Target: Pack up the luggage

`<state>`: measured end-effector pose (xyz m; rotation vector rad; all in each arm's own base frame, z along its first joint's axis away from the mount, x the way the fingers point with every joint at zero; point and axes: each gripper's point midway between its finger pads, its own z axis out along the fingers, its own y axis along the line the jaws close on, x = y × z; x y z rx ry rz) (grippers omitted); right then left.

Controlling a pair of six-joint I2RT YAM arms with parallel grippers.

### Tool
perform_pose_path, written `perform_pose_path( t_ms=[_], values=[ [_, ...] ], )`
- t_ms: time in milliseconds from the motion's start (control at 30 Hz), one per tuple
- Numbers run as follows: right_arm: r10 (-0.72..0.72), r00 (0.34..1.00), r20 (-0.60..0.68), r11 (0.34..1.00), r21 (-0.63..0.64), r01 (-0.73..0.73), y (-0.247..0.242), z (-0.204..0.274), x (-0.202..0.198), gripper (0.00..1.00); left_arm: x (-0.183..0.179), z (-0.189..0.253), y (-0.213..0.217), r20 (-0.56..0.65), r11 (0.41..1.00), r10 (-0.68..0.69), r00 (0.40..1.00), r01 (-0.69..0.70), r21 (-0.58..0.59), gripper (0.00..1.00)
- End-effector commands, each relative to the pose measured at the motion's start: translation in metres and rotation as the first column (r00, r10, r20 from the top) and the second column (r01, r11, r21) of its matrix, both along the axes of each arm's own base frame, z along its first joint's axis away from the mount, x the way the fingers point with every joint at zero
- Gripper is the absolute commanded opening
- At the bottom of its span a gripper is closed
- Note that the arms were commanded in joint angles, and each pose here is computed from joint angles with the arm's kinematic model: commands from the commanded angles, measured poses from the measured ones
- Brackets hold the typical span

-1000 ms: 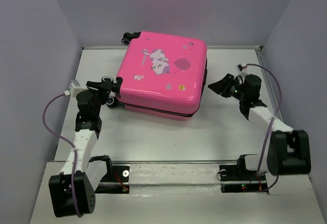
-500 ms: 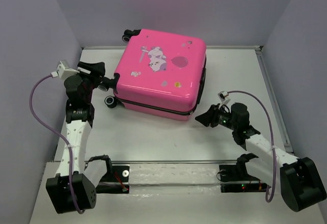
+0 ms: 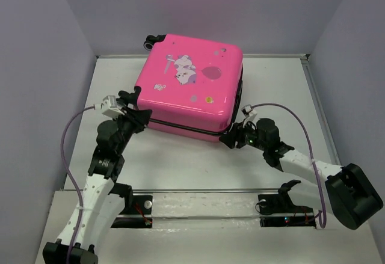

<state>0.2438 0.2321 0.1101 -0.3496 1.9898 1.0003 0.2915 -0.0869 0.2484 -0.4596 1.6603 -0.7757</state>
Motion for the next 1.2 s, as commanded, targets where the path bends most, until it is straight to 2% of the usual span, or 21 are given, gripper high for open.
perform_pose_path(
  t_ms=[0, 167, 233, 400, 467, 567, 633, 967, 1167],
  values=[
    [-0.096, 0.986, 0.133, 0.995, -0.021, 0.1, 0.002, 0.025, 0.031, 0.54, -0.031, -0.067, -0.041, -0.129, 0.991, -0.131, 0.983, 0.127, -0.04, 0.27],
    [-0.207, 0.96, 0.188, 0.975, -0.045, 0.219, 0.001, 0.03, 0.044, 0.53, -0.037, -0.104, -0.064, -0.185, 0.986, -0.159, 0.97, 0.146, -0.084, 0.25],
    [-0.275, 0.941, 0.197, 0.958, -0.029, 0.286, -0.004, 0.033, 0.051, 0.49, -0.034, -0.112, -0.077, -0.205, 0.982, -0.184, 0.961, 0.172, -0.072, 0.25],
    [-0.33, 0.924, 0.193, 0.944, 0.048, 0.327, 0.002, 0.039, 0.047, 0.38, -0.022, -0.113, -0.099, -0.2, 0.975, -0.222, 0.954, 0.217, -0.047, 0.26],
    [-0.329, 0.922, 0.202, 0.944, 0.049, 0.326, 0.008, 0.041, 0.043, 0.39, -0.017, -0.116, -0.102, -0.203, 0.975, -0.222, 0.954, 0.219, -0.04, 0.26],
    [-0.329, 0.919, 0.217, 0.943, 0.032, 0.33, 0.01, 0.042, 0.042, 0.48, -0.01, -0.118, -0.106, -0.203, 0.975, -0.224, 0.953, 0.221, -0.038, 0.26],
    [-0.328, 0.917, 0.227, 0.943, 0.024, 0.331, 0.012, 0.045, 0.042, 0.51, -0.009, -0.12, -0.107, -0.206, 0.974, -0.224, 0.953, 0.22, -0.043, 0.26],
    [-0.378, 0.886, 0.269, 0.918, -0.017, 0.396, 0.004, 0.054, 0.046, 0.48, -0.011, -0.111, -0.114, -0.175, 0.969, -0.249, 0.953, 0.245, -0.044, 0.27],
    [-0.373, 0.88, 0.295, 0.917, -0.025, 0.397, 0.007, 0.064, 0.045, 0.31, -0.017, -0.109, -0.118, -0.166, 0.964, -0.267, 0.949, 0.262, -0.051, 0.27]
  ],
)
